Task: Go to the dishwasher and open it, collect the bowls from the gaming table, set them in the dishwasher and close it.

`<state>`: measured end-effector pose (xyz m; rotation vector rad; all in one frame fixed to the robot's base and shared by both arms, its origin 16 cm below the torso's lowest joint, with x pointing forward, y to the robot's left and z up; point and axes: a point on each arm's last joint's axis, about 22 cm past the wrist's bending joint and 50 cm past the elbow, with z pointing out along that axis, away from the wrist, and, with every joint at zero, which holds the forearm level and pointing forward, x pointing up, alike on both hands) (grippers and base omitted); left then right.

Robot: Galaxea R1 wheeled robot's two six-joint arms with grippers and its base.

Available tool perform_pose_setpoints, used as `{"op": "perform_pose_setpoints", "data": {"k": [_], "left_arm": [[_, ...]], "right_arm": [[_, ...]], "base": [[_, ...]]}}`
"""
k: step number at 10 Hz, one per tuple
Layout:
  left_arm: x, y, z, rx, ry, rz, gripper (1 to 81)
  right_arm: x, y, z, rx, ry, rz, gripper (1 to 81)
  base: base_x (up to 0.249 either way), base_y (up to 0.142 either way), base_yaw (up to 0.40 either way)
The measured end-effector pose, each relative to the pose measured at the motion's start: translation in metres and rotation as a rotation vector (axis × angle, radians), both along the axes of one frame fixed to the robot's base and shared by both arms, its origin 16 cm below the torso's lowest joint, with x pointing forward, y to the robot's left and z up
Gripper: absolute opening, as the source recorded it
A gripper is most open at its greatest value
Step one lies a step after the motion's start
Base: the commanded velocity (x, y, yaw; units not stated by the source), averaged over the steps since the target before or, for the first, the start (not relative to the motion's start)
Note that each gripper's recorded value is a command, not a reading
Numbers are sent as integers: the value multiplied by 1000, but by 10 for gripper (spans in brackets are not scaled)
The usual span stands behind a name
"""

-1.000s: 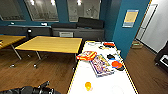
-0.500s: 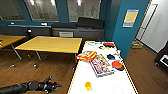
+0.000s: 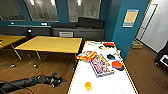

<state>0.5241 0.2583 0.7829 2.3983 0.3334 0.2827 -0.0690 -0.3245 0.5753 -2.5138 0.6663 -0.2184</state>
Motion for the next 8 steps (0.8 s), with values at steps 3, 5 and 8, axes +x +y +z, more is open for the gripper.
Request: {"op": "perform_pose_setpoints", "data": {"k": [3,5,8], "left_arm": [[11,-22,-2,40,36,-75,811],[27,-17,3,74,25,-82,811],[35,-34,-7,95,34,-104,811]], "right_arm": [[0,0,0,0,2,1,10],[0,3,-1,4,6,2,10],[0,5,-1,7,9,3,10]], "base": [[0,0,0],[0,0,0],[0,0,0]]}}
